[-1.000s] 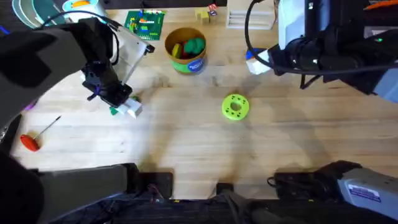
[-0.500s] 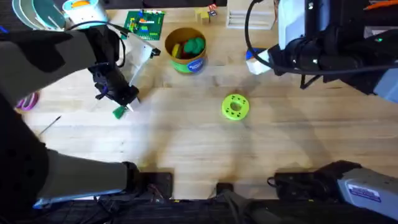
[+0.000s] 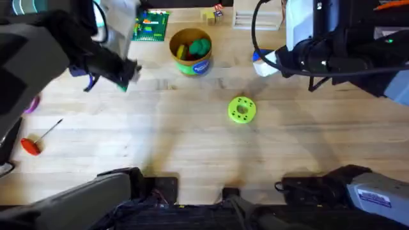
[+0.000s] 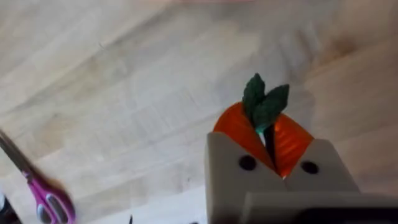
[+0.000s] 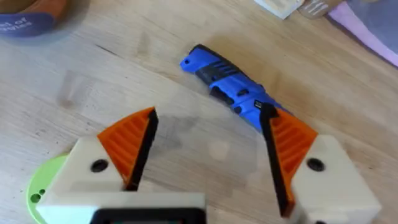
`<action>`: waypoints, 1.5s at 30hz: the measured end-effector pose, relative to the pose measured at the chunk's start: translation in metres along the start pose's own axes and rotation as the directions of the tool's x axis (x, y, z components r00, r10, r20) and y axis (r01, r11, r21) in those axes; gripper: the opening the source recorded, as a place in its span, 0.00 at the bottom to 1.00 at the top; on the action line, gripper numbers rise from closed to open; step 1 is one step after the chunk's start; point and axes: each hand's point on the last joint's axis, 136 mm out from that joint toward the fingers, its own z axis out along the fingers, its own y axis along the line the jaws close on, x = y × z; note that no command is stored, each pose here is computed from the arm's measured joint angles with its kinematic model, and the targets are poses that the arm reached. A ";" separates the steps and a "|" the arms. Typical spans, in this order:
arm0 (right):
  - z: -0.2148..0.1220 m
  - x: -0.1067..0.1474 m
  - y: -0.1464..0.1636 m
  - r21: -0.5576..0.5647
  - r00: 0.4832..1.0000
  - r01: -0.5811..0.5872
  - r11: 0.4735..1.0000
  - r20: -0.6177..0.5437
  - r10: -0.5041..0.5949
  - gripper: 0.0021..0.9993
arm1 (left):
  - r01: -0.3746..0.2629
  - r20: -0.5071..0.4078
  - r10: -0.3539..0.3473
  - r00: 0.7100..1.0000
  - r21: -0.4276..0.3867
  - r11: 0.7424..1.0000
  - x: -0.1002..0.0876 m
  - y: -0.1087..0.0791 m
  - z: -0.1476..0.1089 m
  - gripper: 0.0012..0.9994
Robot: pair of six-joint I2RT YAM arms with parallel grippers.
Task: Pick up the gripper from the table and insert it into the empty holder that is missing its gripper. Then pick up a screw, insert it into the mounting hole, and use the screwdriver to tighten it. Finally, clean up the table by picking up the vegetable and placing it into the bucket.
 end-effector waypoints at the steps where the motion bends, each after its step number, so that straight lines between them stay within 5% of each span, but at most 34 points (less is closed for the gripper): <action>1: 0.000 0.000 0.000 0.000 1.000 0.000 1.000 0.000 0.000 0.99 | 0.023 0.067 -0.023 0.998 0.002 1.000 -0.015 0.002 -0.007 0.02; 3: 0.000 0.000 0.000 0.000 1.000 0.000 1.000 0.000 0.000 0.99 | 0.074 0.230 -0.080 0.970 0.036 0.997 -0.051 0.004 -0.022 0.02; 6: 0.000 0.000 0.000 0.000 1.000 0.000 1.000 0.000 0.000 0.99 | 0.113 0.432 -0.159 0.887 0.131 0.985 -0.099 -0.001 -0.044 0.02; 10: 0.000 0.000 0.000 0.000 1.000 0.000 1.000 0.000 0.000 0.99 | 0.113 0.572 -0.232 0.787 0.236 0.965 -0.148 -0.015 -0.060 0.02; 12: 0.000 0.000 0.000 0.000 1.000 0.000 1.000 0.000 0.000 0.99 | 0.092 0.588 -0.252 0.769 0.288 0.953 -0.163 -0.031 -0.059 0.02; 19: 0.000 0.000 0.000 0.000 1.000 0.000 1.000 0.000 0.000 0.99 | 0.109 0.482 -0.305 0.822 0.392 0.914 -0.180 -0.083 -0.008 0.02; 26: 0.000 0.000 0.000 0.000 1.000 0.000 1.000 0.000 0.000 0.99 | 0.186 0.425 -0.341 0.838 0.365 0.912 -0.175 -0.079 0.017 0.03; 27: 0.000 0.000 0.000 0.000 1.000 0.000 1.000 0.000 0.000 0.99 | 0.185 0.428 -0.339 0.838 0.361 0.914 -0.175 -0.078 0.017 0.11; 30: 0.000 0.000 0.000 0.000 1.000 0.000 1.000 0.000 0.000 0.99 | 0.196 0.425 -0.348 0.836 0.361 0.912 -0.175 -0.077 0.017 0.58; 32: 0.000 0.001 0.000 -0.001 1.000 0.000 1.000 -0.003 0.000 0.99 | 0.204 0.422 -0.354 0.834 0.362 0.910 -0.175 -0.077 0.017 0.99; 40: -0.019 0.035 0.004 -0.038 0.977 0.000 0.999 -0.211 -0.008 0.99 | 0.151 0.448 -0.287 0.847 0.315 0.937 -0.168 -0.075 -0.007 1.00; 45: -0.065 0.010 -0.008 -0.027 0.967 -0.068 0.997 -0.246 0.059 0.99 | 0.111 0.473 -0.245 0.846 0.294 0.949 -0.154 -0.081 -0.051 1.00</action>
